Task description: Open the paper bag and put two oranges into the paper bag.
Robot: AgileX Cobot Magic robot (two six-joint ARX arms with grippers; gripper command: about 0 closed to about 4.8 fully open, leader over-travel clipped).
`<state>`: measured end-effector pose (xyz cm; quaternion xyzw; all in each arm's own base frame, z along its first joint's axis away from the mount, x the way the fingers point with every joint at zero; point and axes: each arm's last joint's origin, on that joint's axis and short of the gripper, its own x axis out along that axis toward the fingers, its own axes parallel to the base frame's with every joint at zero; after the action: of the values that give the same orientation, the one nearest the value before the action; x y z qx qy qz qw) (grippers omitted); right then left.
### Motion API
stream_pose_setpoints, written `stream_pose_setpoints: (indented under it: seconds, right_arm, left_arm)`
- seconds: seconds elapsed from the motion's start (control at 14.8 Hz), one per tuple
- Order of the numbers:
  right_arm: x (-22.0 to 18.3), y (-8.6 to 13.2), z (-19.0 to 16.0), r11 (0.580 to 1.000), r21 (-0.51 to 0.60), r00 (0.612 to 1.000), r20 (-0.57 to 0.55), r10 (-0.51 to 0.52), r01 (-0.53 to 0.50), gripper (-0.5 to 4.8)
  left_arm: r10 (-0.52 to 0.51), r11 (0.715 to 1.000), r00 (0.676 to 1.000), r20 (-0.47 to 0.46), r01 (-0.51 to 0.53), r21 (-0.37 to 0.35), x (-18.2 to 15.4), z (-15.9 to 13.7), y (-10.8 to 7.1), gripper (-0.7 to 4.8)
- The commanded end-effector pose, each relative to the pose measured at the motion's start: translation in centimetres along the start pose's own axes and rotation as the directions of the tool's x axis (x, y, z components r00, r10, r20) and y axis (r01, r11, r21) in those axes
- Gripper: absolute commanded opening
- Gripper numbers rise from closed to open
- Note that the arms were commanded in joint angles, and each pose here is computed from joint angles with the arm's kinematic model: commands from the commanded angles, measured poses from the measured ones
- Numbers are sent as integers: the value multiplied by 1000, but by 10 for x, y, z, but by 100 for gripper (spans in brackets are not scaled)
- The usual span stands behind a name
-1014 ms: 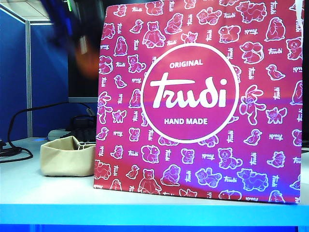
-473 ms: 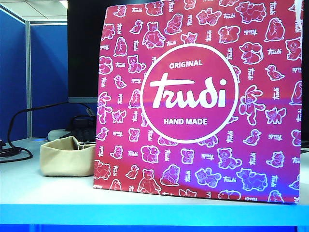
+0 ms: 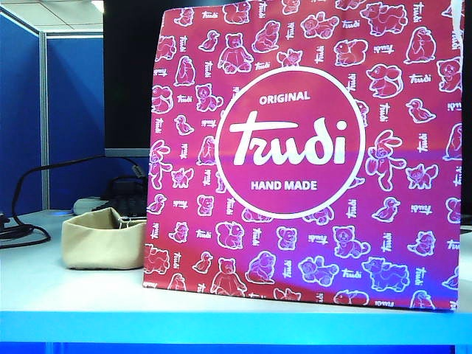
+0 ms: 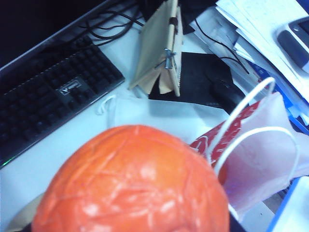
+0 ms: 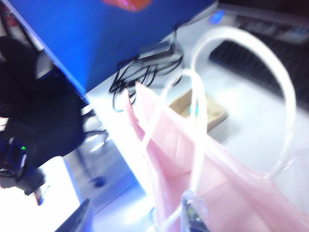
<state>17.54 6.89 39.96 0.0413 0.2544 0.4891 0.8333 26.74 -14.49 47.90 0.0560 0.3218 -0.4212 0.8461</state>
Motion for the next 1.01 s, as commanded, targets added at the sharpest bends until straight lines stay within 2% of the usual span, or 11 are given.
stream_pose_setpoints:
  seconds: [0.07,0.34,0.61,0.68,0.74,0.81,0.88,0.95,1.01]
  right_arm:
    - [8,-8,3,1000,-2,1000,-6,6,-6,234]
    - [13,-14,6,999,-25,999,7,-41,41,234]
    - [30,-31,5,999,3,998,-35,-43,43,234]
    - [34,-35,4,999,10,998,-46,-41,42,234]
    - [38,-39,3,999,16,998,-55,-33,34,223]
    - [40,-40,3,1000,22,998,-56,-4,5,176]
    - [39,-38,4,998,16,997,-45,56,-55,48]
    - [38,-37,6,997,-1,996,-28,80,-80,-4]
    - [35,-34,16,993,-79,995,48,89,-85,-6]
  left_arm:
    - [-6,1000,1000,-25,6,11,-1,-3,-1,-6]
    - [-7,1000,999,-32,8,7,-1,-3,-1,-6]
    - [-14,1000,998,-62,14,-6,-1,-6,-1,-6]
    - [-36,999,997,-63,36,-5,-1,-7,-2,-6]
    - [-111,994,993,-48,111,-6,-1,-6,-4,-6]
    - [-176,984,984,-34,175,-7,-1,-5,-6,-6]
    - [-225,974,974,-23,225,-6,-1,-5,-7,-6]
    - [-227,974,974,-22,227,-5,1,-4,-6,-6]
    - [-232,973,972,-46,231,-23,16,-4,1,-6]
